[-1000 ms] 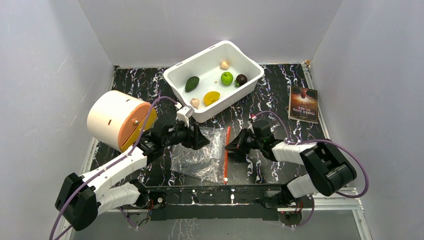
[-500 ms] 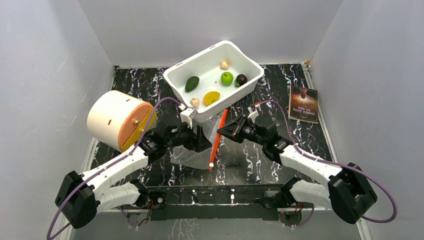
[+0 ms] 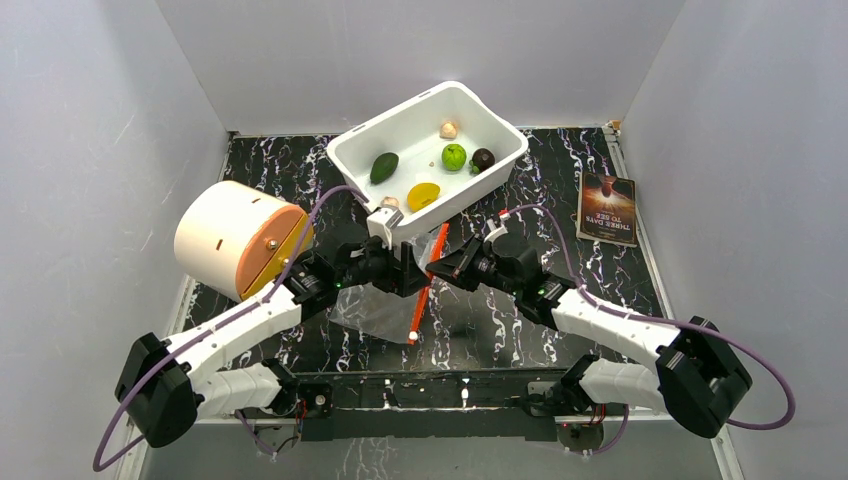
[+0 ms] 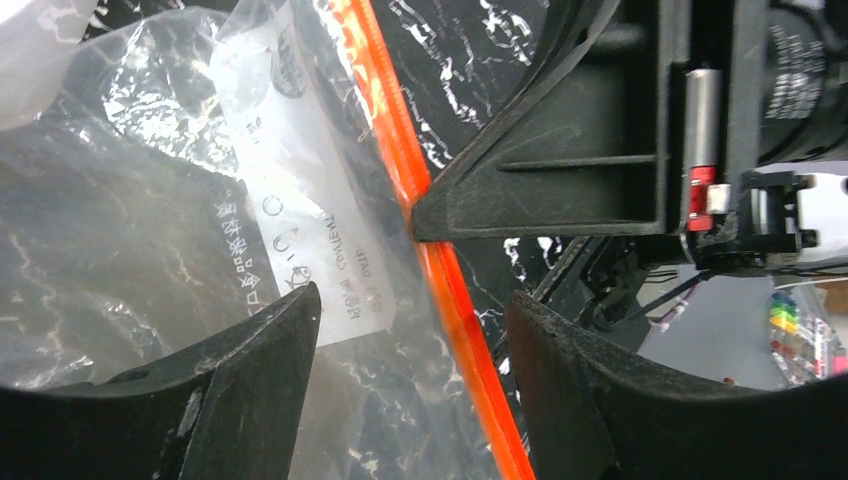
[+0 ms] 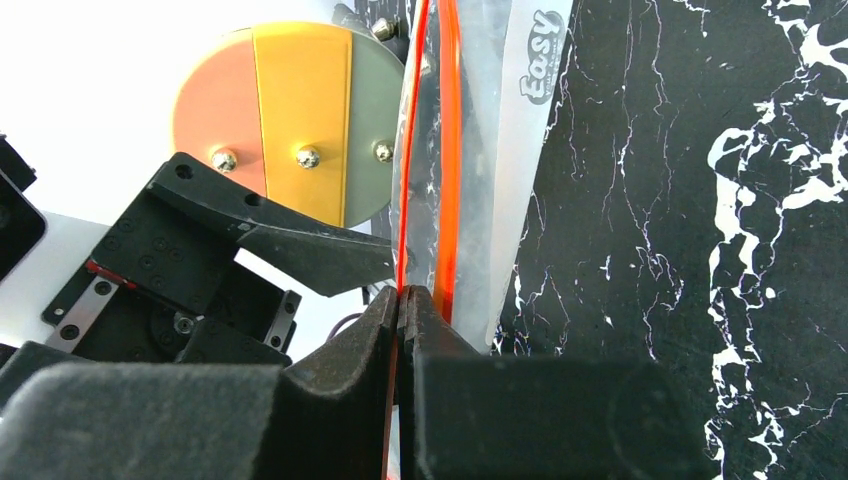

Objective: Place the food in the zip-top bag and seal the zipper
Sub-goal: Pick up the zipper food storage bag at the center of the board, then open the zipper of the food storage bag.

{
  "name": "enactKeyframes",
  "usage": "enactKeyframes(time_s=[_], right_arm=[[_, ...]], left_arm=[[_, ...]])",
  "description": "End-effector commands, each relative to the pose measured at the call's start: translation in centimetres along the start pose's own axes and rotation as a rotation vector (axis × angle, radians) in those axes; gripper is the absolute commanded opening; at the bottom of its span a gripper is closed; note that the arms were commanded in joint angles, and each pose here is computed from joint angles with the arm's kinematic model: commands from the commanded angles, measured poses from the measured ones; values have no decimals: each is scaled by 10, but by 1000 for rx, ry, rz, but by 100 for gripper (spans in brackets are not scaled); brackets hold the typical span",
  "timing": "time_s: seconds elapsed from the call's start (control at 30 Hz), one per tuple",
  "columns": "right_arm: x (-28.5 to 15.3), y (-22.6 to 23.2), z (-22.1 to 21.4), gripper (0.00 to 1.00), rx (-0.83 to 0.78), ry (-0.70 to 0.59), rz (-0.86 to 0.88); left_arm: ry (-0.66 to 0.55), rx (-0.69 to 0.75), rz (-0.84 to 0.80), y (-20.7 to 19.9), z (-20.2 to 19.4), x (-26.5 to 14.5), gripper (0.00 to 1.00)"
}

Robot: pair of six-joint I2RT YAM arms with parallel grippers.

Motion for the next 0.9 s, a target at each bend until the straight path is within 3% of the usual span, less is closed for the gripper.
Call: enactKeyframes(time_s=[0.0, 0.23, 0.37, 0.5, 0.63, 0.77, 0.87], right_arm=[[2, 34, 3, 0, -14, -31, 86], [4, 34, -2, 0, -16, -17, 85], [3, 33, -2, 0, -25, -19, 80], [-2, 33, -2, 3, -60, -26, 58], [-16, 46, 8, 9, -98, -90, 61], [-29, 54, 13, 26, -137, -127, 53], [-34, 48, 14, 30, -123, -138, 12]], left_arm=[[20, 47, 43, 2, 5, 0, 65], [68, 111, 97, 3, 5, 6, 56], [82, 132, 91, 2, 3, 9, 23], [80, 135, 98, 1, 4, 8, 0], [61, 135, 112, 2, 8, 3, 0], [35, 123, 100, -2, 11, 1, 0], [23, 115, 102, -2, 15, 0, 0]])
Point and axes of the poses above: each gripper's point midway between its finger pads, its own x axis out along the fingers, its own y axis along the line the jaws close on, z = x × y, the point moved 1 cm from there along -x, back along the fingers, and after that the axes turned 14 degrees about x, right-handed, at the moved point
